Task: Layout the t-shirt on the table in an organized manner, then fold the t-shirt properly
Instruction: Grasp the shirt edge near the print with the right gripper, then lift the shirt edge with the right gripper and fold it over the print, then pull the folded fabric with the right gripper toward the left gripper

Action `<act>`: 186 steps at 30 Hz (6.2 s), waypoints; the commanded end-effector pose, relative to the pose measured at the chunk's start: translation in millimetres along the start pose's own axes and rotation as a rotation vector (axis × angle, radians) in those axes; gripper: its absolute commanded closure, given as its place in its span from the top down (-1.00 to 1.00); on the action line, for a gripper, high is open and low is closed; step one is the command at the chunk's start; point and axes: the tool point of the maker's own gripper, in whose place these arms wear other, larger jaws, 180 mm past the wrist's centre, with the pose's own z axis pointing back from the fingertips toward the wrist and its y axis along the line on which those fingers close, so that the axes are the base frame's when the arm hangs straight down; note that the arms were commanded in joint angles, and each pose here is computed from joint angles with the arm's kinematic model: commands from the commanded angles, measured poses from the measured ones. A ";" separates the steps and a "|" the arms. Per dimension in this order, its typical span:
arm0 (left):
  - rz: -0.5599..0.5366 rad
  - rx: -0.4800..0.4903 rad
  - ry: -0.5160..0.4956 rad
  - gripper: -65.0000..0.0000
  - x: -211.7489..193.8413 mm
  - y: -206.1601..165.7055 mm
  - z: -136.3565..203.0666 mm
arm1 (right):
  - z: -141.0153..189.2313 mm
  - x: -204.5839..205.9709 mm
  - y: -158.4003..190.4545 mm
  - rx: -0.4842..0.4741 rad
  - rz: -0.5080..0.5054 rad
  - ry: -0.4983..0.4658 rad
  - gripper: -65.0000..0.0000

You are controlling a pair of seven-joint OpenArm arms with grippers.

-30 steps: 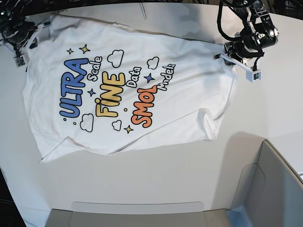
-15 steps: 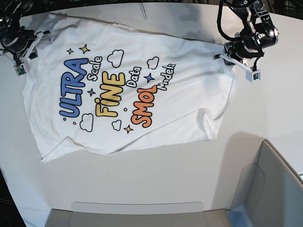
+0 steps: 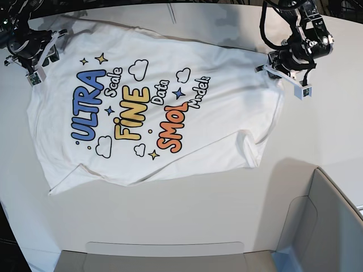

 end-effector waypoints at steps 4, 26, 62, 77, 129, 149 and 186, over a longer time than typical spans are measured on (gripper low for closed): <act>-0.009 -0.002 -0.014 -1.00 4.2 -1.0 2.9 | -15.8 -1.7 17.6 0.078 0.023 0.019 -0.53; -0.008 -0.012 -0.032 -1.00 11.6 -5.0 2.9 | -16.9 -5.8 64.9 0.163 0.178 0.067 -1.00; 0.004 -0.080 -0.137 -1.00 78.5 -29.1 -5.3 | 15.2 88.4 -93.5 -0.329 -0.072 -0.126 -1.00; -0.153 -0.010 -0.086 -1.00 107.1 -48.7 -33.2 | -0.6 103.6 -103.8 -0.304 -0.131 -0.126 -1.00; -0.160 -0.002 -0.078 -1.00 104.1 -47.6 -34.9 | -56.0 90.8 -62.2 -0.143 -0.007 0.041 -0.71; -0.159 -0.002 -0.081 -1.00 105.4 -48.1 -34.5 | -11.2 131.6 -58.6 -0.266 0.115 -0.098 -1.00; -0.071 -0.013 -0.112 -1.00 154.2 -39.1 -39.3 | -8.6 145.6 -116.9 -0.281 -0.084 -0.141 -1.00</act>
